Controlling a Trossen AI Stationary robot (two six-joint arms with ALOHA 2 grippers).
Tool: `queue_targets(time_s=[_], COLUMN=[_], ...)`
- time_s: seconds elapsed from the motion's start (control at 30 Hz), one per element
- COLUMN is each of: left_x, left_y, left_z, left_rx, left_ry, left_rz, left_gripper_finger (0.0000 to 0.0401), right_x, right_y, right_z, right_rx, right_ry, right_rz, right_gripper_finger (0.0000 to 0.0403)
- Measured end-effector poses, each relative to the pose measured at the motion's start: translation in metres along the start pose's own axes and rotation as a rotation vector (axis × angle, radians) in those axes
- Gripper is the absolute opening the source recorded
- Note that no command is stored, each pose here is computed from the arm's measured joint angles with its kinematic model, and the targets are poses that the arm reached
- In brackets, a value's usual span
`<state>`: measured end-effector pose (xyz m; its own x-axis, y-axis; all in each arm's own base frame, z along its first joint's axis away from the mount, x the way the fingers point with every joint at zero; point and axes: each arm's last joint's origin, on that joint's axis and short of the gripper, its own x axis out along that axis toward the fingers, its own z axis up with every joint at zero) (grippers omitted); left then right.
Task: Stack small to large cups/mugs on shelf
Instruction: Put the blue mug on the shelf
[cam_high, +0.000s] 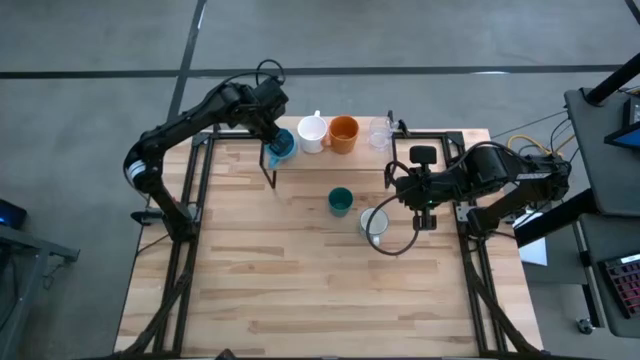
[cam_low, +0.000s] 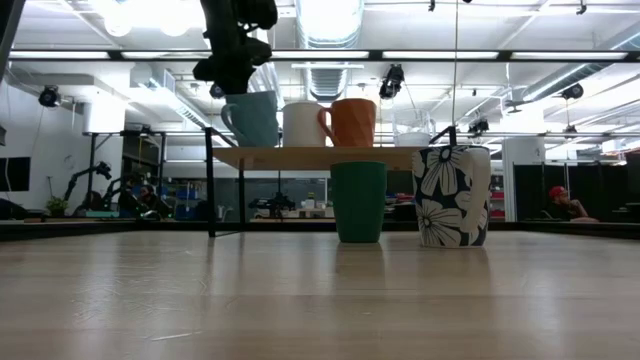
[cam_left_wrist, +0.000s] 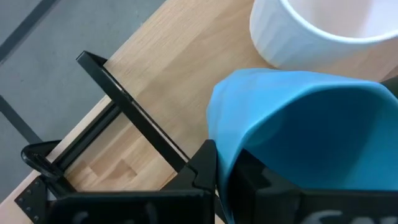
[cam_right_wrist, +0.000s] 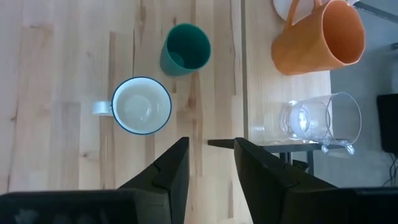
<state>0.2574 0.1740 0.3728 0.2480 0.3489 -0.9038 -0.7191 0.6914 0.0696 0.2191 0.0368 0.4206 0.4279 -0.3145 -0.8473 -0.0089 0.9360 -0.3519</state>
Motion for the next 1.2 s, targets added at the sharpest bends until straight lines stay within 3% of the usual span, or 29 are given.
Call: queue_targets(time_s=[0.43, 1.2], left_x=[0.01, 0.013], left_y=[0.003, 0.004], left_z=[0.008, 0.008], left_rx=[0.009, 0.085], left_ry=[-0.015, -0.038], left_rz=[0.004, 0.027], left_gripper_finger=[0.0029, 0.0035], right_x=[0.0, -0.002], right_y=[0.0, 0.006], right_z=[0.001, 0.002], right_rx=[0.012, 0.016], right_ry=[-0.01, -0.023], right_rz=[0.001, 0.055], right_gripper_finger=[0.0121, 0.0121])
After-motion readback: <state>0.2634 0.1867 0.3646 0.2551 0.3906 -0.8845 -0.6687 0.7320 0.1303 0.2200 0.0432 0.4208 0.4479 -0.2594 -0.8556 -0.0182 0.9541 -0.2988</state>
